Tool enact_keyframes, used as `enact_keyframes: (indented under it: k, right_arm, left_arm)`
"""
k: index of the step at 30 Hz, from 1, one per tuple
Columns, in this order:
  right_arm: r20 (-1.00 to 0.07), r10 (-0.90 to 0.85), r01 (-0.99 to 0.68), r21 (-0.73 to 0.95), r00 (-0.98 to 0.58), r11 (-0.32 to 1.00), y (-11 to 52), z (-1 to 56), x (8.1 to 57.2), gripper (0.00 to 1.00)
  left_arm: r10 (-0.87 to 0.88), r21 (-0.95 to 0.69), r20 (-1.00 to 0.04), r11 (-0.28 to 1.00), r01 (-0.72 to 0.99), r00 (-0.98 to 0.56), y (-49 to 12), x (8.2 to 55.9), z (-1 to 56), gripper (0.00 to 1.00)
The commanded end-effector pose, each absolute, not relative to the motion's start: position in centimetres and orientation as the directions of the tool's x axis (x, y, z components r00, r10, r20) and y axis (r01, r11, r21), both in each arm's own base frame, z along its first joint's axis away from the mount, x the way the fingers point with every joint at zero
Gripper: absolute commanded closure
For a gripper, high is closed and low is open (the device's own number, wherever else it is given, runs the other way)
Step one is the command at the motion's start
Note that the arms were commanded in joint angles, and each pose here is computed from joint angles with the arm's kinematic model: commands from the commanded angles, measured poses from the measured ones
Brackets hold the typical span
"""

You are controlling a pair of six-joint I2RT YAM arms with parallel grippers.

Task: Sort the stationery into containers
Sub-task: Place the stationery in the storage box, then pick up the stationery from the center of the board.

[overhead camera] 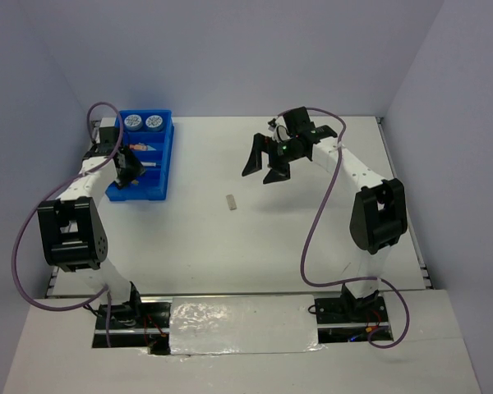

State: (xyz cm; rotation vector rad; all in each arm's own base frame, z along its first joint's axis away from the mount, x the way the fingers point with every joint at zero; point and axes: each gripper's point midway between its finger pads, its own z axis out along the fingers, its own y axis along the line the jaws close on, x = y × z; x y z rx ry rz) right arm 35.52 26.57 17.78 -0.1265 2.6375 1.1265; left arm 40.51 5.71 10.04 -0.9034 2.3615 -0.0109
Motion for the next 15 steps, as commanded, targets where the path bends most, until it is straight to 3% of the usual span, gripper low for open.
enact_keyframes:
  k: [1, 5, 9, 11, 15]
  right_arm:
    - [-0.318, 0.006, -0.223, 0.678, -0.948, 0.700, 26.4, 18.7, 36.0, 0.00]
    - [-0.327, 0.005, -0.230, 0.675, -0.945, 0.701, 26.2, 18.9, 35.9, 0.00]
    - [-0.341, 0.015, -0.232, 0.670, -0.940, 0.705, 25.6, 19.4, 35.8, 0.00]
    - [-0.349, 0.014, -0.237, 0.665, -0.937, 0.708, 25.3, 19.7, 35.6, 0.00]
    - [-0.371, 0.036, -0.225, 0.634, -0.928, 0.740, 23.5, 20.2, 36.0, 0.00]
  left_arm:
    - [-0.606, -0.257, -0.591, 0.767, -0.588, -0.533, 6.1, 41.8, 13.6, 0.34]
    - [-0.596, -0.284, -0.627, 0.775, -0.565, -0.502, 6.0, 42.2, 16.3, 0.21]
    - [-0.574, -0.318, -0.644, 0.802, -0.506, -0.506, 4.8, 42.8, 18.0, 0.20]
    - [-0.543, -0.336, -0.651, 0.833, -0.440, -0.530, 2.4, 43.3, 19.2, 0.20]
    - [-0.365, -0.267, -0.692, 0.931, -0.249, -0.623, -9.0, 43.2, 20.7, 0.15]
